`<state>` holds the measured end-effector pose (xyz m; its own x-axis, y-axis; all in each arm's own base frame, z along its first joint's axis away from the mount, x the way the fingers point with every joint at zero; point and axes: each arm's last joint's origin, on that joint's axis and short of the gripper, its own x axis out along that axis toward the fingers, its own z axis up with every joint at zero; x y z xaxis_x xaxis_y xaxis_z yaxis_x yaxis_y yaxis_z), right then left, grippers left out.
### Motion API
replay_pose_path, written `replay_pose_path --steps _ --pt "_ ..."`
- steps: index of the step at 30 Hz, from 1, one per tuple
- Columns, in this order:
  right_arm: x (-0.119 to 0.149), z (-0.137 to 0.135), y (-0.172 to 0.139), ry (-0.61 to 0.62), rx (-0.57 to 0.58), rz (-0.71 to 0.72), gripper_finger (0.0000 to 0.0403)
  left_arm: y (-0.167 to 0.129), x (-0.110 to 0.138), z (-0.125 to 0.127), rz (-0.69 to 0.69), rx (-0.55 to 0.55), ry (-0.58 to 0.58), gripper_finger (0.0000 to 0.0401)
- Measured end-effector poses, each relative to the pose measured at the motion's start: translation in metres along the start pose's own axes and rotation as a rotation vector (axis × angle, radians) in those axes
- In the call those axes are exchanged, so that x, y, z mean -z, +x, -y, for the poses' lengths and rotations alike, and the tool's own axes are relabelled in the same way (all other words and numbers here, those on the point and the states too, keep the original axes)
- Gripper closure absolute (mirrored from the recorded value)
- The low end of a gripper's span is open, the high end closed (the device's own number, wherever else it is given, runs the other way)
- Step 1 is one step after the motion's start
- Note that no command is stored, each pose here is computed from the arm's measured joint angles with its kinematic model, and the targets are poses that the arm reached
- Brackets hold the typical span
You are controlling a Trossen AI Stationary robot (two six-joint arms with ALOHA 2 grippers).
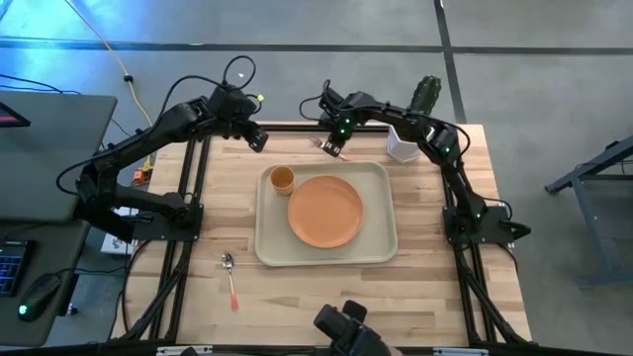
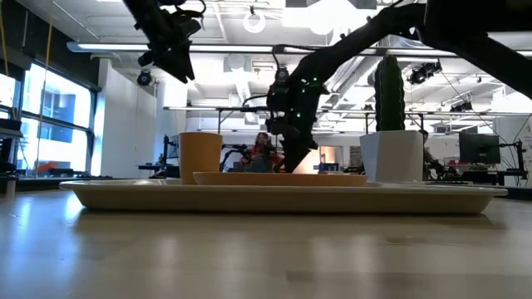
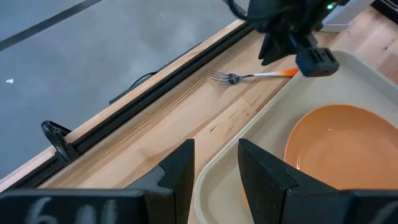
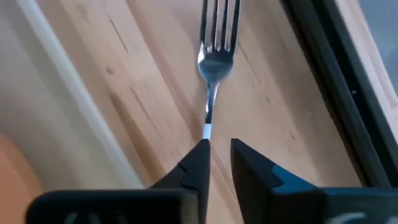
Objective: Pick and place plate/cup/fork/spoon on tray
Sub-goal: Put the orange fork on the off white tray on the left side of the orange plate
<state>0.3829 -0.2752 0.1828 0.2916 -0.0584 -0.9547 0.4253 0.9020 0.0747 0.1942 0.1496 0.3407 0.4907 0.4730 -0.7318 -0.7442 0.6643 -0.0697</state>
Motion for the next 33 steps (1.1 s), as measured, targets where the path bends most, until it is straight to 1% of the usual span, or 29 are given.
replay_pose_path --steps 3,6,8,12,16,20,23,26,30,33 --pt "0.003 -0.001 0.010 -0.070 0.006 -0.046 0.0326 0.000 0.000 0.000 0.000 0.000 0.000 0.0290" --pt "0.006 -0.002 0.017 -0.152 -0.012 -0.076 0.0313 0.000 0.000 0.000 0.004 -0.008 -0.001 0.0290" --pt "0.008 -0.003 0.022 -0.205 -0.035 -0.106 0.0312 0.000 -0.001 0.000 0.009 -0.009 -0.001 0.0290" --pt "0.010 -0.010 0.033 -0.306 -0.045 -0.140 0.0313 0.000 -0.001 0.000 0.011 -0.009 -0.002 0.0290" --pt "0.009 -0.017 0.040 -0.357 -0.007 -0.163 0.0313 0.000 -0.001 0.000 0.011 -0.010 -0.002 0.0290" --pt "0.010 -0.021 0.045 -0.364 0.002 -0.185 0.0314 0.000 -0.001 -0.001 0.012 -0.019 -0.001 0.0290" --pt "0.011 -0.022 0.046 -0.344 0.002 -0.192 0.0323 0.000 -0.001 -0.001 0.013 -0.020 -0.001 0.0290" --pt "0.012 -0.022 0.047 -0.319 0.002 -0.195 0.0345 0.000 -0.001 -0.001 0.019 -0.031 -0.001 0.0290" --pt "0.013 -0.020 0.047 -0.279 -0.003 -0.207 0.0386 0.005 -0.002 -0.001 0.009 -0.037 0.000 0.0290" --pt "0.014 -0.019 0.047 -0.242 0.011 -0.216 0.0396 0.011 -0.002 0.000 -0.012 -0.041 0.002 0.0290"
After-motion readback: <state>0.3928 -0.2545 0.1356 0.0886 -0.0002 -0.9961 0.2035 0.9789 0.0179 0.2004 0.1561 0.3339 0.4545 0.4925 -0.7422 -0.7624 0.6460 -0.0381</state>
